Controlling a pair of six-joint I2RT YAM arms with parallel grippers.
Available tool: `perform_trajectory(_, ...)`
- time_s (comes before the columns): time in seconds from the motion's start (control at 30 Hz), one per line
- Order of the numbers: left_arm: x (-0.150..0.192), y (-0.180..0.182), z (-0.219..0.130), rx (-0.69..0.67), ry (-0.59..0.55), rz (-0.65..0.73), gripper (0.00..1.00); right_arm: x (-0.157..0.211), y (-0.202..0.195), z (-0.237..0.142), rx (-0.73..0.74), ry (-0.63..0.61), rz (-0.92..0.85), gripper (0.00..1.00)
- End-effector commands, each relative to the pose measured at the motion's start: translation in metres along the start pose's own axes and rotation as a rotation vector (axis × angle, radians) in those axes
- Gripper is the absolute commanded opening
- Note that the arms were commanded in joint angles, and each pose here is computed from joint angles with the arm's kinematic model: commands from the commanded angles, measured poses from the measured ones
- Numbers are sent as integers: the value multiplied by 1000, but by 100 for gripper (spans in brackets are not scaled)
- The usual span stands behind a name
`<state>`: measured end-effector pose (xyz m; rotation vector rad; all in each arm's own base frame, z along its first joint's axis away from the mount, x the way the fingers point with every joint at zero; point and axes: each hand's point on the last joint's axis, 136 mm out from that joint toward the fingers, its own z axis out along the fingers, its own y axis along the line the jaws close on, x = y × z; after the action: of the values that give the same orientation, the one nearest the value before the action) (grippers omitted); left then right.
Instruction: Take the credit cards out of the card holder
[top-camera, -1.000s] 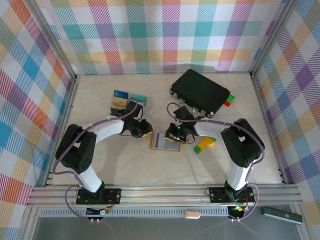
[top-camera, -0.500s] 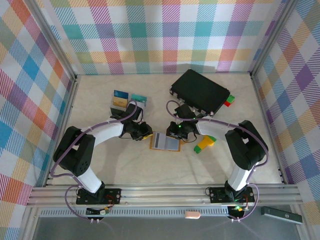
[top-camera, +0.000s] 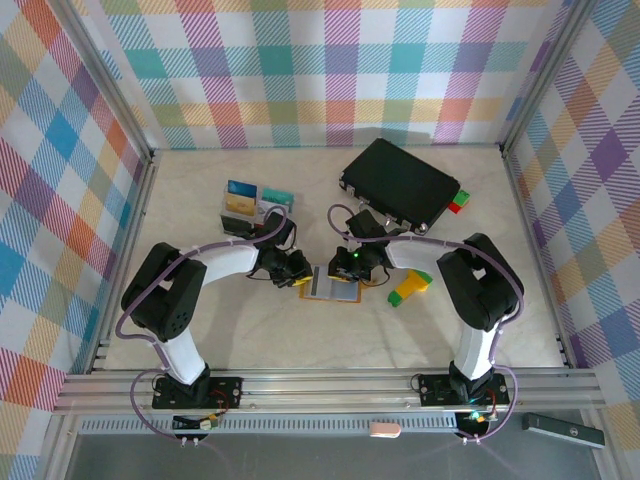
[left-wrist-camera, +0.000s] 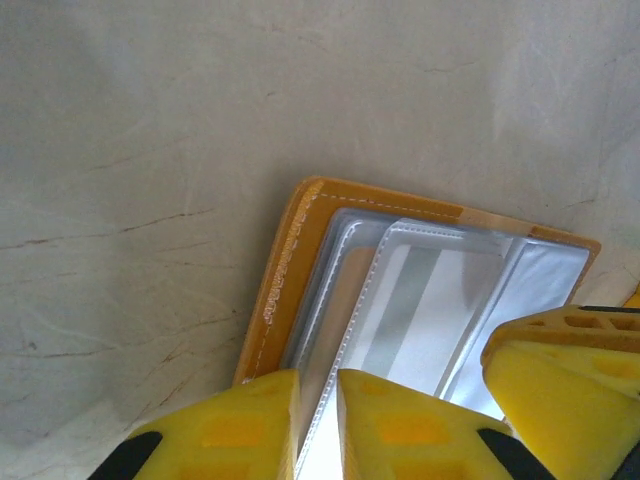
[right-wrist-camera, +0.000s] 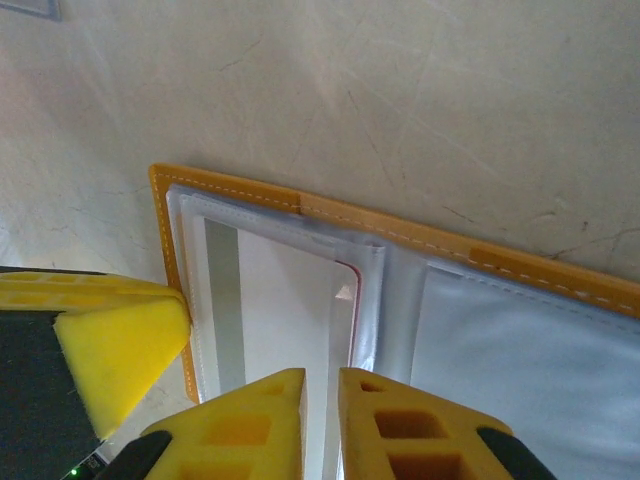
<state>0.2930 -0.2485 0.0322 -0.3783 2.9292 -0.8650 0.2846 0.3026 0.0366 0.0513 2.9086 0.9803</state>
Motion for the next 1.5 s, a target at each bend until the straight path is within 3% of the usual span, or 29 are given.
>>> perform_trajectory(0.0, 4, 10, 8, -50, 17, -29, 16, -2, 2, 3, -18, 7, 5, 17)
perform_trajectory(0.3, 9, 32, 12, -131, 18, -61, 10, 5, -16, 4, 40, 5, 33, 16)
perform_trajectory(0.73, 12, 25, 7, -109, 26, -55, 6, 9, -10, 15, -58, 25, 46, 14)
perform_trajectory(0.87, -1, 31, -18, -199, -70, -20, 7, 6, -9, 11, -50, 4, 33, 15)
perform_trajectory(1.0, -8, 16, -35, -151, -129, 7, 9, 5, -9, 3, -54, -28, 23, 17)
perform_trajectory(1.2, -3, -10, -21, -28, -71, 30, 10, 6, -3, -3, -93, -43, 30, 18)
perform_trajectory(1.47, 4, -4, 2, -43, 1, 20, 10, 7, 6, 7, -168, -7, 66, 18)
